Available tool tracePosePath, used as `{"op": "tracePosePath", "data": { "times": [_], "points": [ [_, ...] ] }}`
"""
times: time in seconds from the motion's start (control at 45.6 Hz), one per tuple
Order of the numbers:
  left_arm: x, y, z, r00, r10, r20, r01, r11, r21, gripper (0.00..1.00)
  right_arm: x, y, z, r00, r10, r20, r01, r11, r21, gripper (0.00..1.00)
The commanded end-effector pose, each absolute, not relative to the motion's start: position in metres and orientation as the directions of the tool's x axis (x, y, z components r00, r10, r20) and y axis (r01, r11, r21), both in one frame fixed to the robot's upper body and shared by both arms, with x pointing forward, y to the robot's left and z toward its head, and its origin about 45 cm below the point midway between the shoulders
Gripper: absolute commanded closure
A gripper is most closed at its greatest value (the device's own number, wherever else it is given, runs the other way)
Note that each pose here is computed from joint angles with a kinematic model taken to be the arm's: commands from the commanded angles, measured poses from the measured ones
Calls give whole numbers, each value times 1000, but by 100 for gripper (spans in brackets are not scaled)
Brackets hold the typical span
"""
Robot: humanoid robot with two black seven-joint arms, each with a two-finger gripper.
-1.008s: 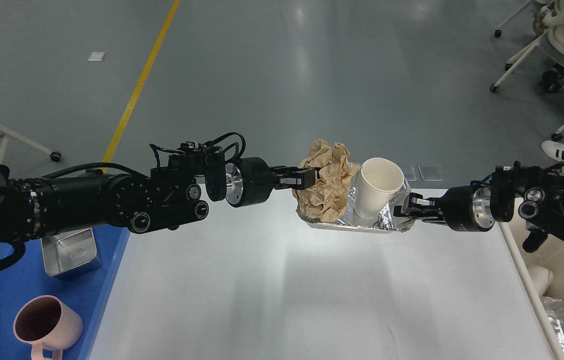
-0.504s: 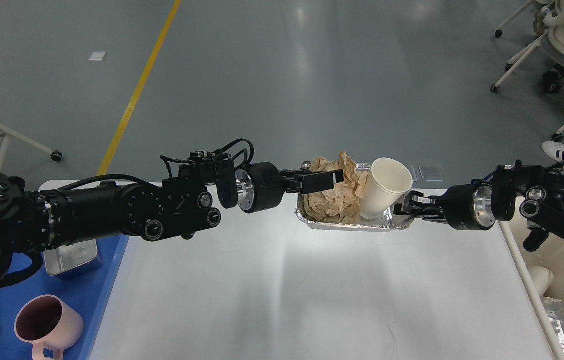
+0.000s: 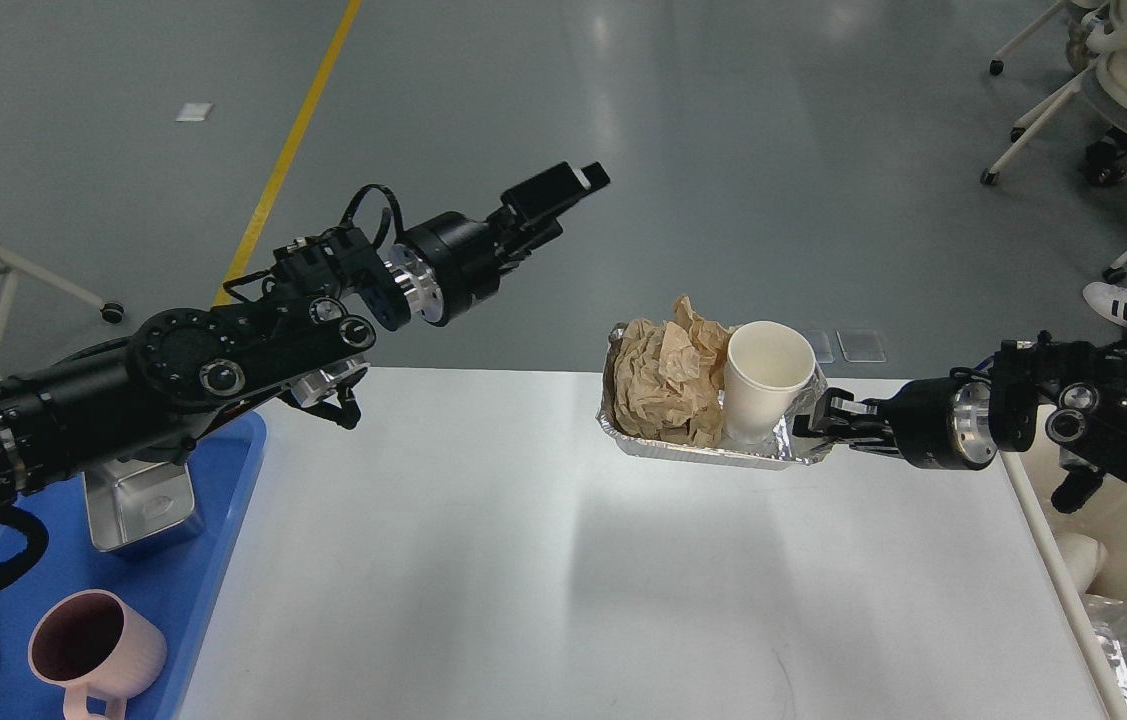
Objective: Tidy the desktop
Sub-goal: 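Carry the foil tray with the right gripper into the white bin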
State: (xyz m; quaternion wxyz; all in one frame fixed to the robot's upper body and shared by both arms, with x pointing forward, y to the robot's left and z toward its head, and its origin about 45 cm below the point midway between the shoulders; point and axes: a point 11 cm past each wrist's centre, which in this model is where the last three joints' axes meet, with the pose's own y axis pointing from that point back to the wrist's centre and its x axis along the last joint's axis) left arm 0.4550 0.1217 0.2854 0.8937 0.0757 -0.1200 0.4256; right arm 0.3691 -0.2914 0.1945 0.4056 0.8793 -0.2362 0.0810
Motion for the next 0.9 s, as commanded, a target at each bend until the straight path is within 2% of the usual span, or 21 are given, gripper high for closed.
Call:
{"op": "tracePosePath", "data": {
  "times": [0.0, 0.219, 0.372, 0.57, 0.723, 0.832, 0.854, 0.876],
  "points": [
    [463, 167, 286, 492, 867, 79, -867, 496, -40, 3, 366, -311, 192, 852, -413, 322, -512, -531, 675, 100],
    [457, 237, 261, 242, 921, -304, -970, 219, -106, 3, 355, -374, 201, 750, -589, 302, -607, -428, 670, 100],
    [440, 278, 236, 149, 855, -497, -987, 100, -126, 3, 338, -427, 207, 645, -705, 295, -661, -321, 678, 100],
    [423, 311, 218, 111, 766, -633, -988, 13, -157, 3, 303, -494, 204, 493, -829, 264, -686, -184, 704, 100],
    [404, 335, 204, 95, 596, -797, -975, -105, -195, 3, 267, -538, 183, 390, -885, 253, -663, -80, 744, 100],
    [397, 338, 193, 90, 562, -822, -974, -122, -190, 3, 251, -566, 171, 285, -908, 308, -660, 48, 750, 100],
    [396, 337, 191, 86, 561, -824, -975, -123, -186, 3, 249, -574, 171, 256, -908, 331, -662, 85, 745, 93],
    [396, 337, 191, 87, 561, -823, -975, -121, -185, 3, 249, -579, 170, 228, -908, 351, -666, 118, 736, 67]
  ]
}}
